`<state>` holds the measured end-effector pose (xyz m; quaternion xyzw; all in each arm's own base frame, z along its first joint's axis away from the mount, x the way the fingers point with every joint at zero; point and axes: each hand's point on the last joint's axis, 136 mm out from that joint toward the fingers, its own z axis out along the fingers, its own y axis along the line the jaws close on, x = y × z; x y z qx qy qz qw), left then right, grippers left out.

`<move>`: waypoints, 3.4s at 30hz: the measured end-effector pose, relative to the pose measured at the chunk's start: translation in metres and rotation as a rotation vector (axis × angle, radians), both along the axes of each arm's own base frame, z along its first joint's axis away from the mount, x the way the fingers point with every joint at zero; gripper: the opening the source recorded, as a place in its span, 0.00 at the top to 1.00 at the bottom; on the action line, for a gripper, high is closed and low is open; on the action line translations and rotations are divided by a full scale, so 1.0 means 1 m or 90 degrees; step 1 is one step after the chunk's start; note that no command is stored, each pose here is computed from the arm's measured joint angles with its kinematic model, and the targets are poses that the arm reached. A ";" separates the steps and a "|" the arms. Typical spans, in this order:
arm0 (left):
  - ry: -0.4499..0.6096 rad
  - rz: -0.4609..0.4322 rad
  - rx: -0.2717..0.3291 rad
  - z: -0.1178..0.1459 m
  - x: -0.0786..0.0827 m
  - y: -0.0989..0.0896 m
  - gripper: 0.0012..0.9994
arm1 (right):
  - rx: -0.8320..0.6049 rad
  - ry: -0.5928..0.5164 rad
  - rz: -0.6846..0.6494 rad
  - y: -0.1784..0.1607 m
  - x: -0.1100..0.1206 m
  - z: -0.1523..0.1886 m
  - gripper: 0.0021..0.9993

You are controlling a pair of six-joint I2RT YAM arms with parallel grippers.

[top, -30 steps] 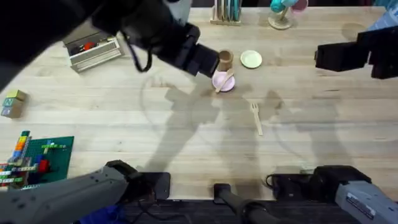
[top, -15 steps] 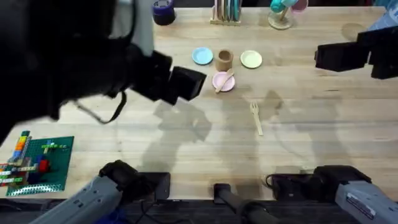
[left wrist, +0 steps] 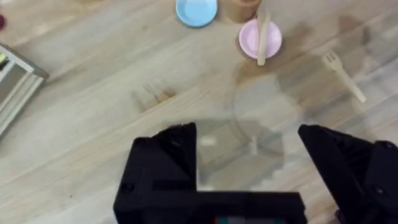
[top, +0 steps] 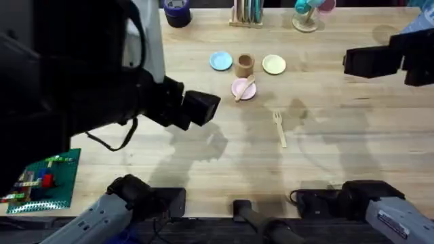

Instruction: Pick up a utensil and set it on the pink plate, then put the other utensil in the container.

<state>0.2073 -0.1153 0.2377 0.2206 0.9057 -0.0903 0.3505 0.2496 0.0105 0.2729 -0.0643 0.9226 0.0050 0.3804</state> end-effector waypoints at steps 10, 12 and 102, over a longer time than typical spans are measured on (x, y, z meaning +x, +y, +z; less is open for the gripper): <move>0.025 -0.014 -0.007 -0.013 0.008 -0.012 0.01 | 0.000 0.000 0.000 0.000 0.000 0.000 0.00; 0.019 -0.045 -0.012 -0.011 0.007 -0.018 0.00 | 0.000 0.000 0.000 0.000 0.000 0.000 0.00; -0.073 -0.224 -0.049 0.000 0.021 -0.044 0.00 | 0.011 0.461 -0.032 0.106 -0.033 -0.234 0.00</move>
